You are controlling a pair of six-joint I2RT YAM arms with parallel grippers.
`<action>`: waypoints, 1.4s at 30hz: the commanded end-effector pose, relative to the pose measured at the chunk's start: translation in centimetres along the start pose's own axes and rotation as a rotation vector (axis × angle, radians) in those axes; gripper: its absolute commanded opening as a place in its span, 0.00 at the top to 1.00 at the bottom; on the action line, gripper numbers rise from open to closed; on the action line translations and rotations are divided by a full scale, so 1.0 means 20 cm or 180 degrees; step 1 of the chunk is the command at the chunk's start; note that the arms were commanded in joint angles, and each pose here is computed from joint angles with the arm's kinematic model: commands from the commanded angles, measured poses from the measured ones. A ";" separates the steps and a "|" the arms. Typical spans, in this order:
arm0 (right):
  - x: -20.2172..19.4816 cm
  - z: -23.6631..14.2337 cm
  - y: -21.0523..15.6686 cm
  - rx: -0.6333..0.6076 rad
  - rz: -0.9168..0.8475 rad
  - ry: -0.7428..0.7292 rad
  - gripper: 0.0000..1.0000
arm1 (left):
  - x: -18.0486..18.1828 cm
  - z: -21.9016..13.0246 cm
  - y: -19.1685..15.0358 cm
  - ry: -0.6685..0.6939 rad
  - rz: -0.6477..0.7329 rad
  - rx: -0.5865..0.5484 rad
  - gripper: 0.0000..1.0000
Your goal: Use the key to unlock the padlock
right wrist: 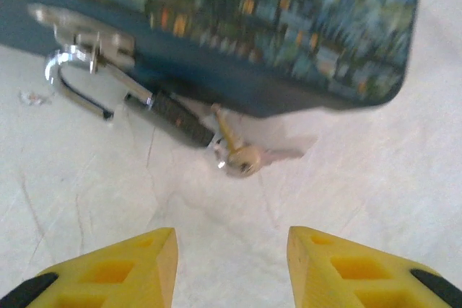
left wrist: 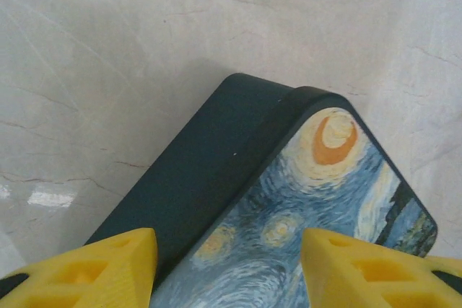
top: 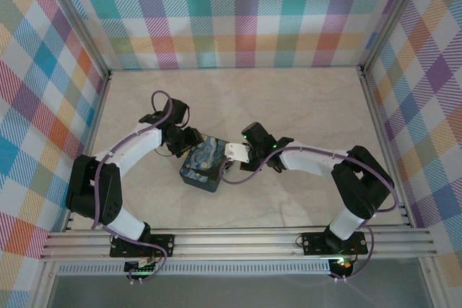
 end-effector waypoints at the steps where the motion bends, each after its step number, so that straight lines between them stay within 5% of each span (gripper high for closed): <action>1: 0.03 0.02 0.05 -0.0337 0.0196 0.0336 0.56 | 0.03 -0.01 -0.04 0.0062 0.0058 0.0038 0.45; 23: -0.01 0.22 0.11 -0.0694 0.0029 0.0350 0.61 | 0.05 0.03 -0.07 0.0104 0.0050 0.0154 0.45; 42: 0.06 0.13 0.11 -0.0819 0.0054 0.0584 0.65 | 0.02 0.06 -0.04 0.0060 0.0065 0.0148 0.45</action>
Point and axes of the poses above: each hand's point on the last joint's axis, 136 mm out from that joint toward the fingers, its own z axis out along the fingers, its own x axis along the line the jaws close on, y = z × x, the point moved 7 cm from there along -z, back along the fingers, and after that the axes turned 9 degrees about z, right-handed, at the moved point
